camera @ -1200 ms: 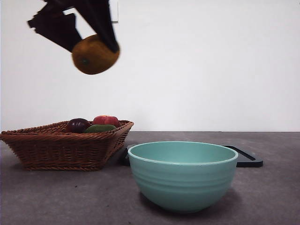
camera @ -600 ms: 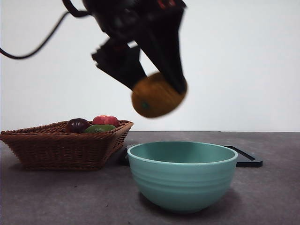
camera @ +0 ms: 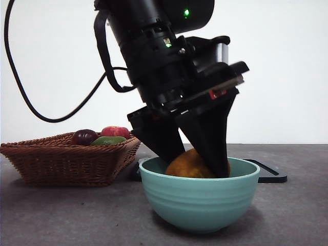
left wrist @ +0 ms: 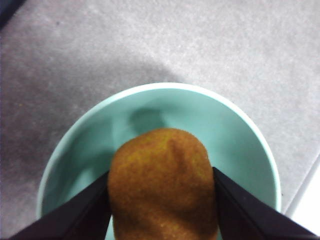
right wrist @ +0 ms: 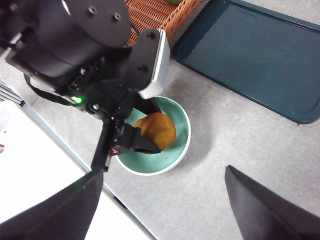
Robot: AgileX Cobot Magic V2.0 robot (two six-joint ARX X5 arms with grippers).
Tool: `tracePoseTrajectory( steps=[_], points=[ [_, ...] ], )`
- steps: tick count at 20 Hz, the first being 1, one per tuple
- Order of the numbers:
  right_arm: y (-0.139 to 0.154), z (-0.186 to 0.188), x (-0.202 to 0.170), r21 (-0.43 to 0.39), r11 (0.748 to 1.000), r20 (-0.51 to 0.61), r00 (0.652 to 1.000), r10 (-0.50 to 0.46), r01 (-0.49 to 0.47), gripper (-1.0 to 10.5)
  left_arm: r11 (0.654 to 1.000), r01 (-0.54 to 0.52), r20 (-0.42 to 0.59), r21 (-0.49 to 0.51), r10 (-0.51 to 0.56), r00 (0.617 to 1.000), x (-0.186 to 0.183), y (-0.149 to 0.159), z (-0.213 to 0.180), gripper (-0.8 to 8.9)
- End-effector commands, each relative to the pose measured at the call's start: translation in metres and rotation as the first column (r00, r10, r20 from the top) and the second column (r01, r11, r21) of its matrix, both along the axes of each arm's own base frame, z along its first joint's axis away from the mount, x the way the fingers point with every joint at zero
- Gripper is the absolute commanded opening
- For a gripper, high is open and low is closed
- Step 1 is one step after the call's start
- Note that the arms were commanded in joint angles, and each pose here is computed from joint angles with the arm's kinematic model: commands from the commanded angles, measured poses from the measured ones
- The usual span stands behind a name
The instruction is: Pick up the wifruite, put it on the bowl, pick up the plate, put it on desk
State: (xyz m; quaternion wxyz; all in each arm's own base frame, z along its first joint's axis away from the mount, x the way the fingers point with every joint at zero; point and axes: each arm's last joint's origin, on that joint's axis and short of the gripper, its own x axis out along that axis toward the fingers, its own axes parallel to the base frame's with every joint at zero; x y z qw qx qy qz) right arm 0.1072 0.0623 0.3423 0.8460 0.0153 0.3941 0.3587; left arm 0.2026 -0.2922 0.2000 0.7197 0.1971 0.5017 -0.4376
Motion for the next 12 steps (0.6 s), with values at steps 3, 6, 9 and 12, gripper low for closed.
tracePoseTrajectory(
  steps=[3, 6, 9, 12],
  points=[
    [0.0012, 0.0055, 0.0009, 0.011, 1.0, 0.017, 1.0, 0.0, 0.0, 3.9, 1.0, 0.031, 0.01, 0.002, -0.031, 0.999, -0.0001, -0.0098, -0.0057, 2.48],
    [0.0008, 0.0054, 0.0013, -0.001, 1.0, 0.022, 1.0, -0.014, 0.014, 3.9, 1.0, 0.031, 0.01, 0.002, -0.031, 0.999, -0.0004, -0.0099, -0.0057, 3.51],
    [0.0007, 0.0053, 0.0013, -0.003, 1.0, 0.023, 1.0, -0.016, 0.016, 3.9, 0.999, 0.032, 0.009, 0.002, -0.032, 0.999, -0.0012, -0.0104, -0.0057, 3.51],
    [0.0007, 0.0053, 0.0013, -0.003, 1.0, 0.023, 1.0, -0.016, 0.016, 3.9, 1.0, 0.027, 0.008, -0.003, -0.027, 1.0, -0.0021, -0.0096, -0.0025, 3.51]
  ],
)
